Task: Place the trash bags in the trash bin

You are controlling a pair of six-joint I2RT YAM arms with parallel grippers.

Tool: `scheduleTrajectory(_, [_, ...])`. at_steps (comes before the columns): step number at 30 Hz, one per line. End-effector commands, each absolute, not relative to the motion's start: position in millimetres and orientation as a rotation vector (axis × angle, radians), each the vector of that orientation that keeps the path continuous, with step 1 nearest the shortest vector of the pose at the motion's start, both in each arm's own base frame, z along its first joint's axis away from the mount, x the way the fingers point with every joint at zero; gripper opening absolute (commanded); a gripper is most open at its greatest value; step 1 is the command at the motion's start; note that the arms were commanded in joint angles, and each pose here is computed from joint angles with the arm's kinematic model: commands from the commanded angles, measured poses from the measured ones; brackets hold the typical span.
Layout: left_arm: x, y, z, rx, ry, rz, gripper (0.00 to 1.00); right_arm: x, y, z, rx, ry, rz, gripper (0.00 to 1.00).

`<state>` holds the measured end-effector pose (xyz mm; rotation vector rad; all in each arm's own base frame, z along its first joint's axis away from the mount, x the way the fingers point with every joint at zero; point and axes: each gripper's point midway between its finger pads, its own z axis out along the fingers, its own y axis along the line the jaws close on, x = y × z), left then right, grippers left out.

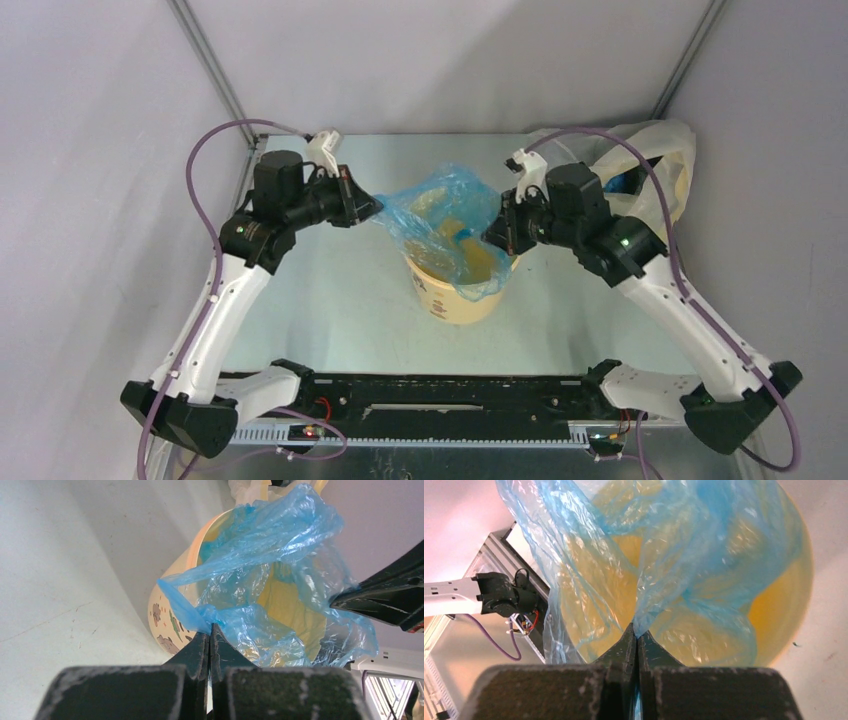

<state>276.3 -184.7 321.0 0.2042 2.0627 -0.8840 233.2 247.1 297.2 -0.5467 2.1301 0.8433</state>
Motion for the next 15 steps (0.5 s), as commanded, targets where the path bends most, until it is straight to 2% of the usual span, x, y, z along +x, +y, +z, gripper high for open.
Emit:
scheduleTrajectory(1, [275,-189,333,0.230,2.006,-0.904,0.00,219,218,294,-0.510,2.149,0.740,0.00])
scheduleTrajectory(7, [263,-180,320,0.233,2.020,-0.862,0.00,217,186,291,-0.437,2.167,0.593,0.00])
scheduleTrajectory(15, [224,-171,294,0.243,2.040,-0.894,0.00,212,165,271,-0.398,2.212,0.496,0.00])
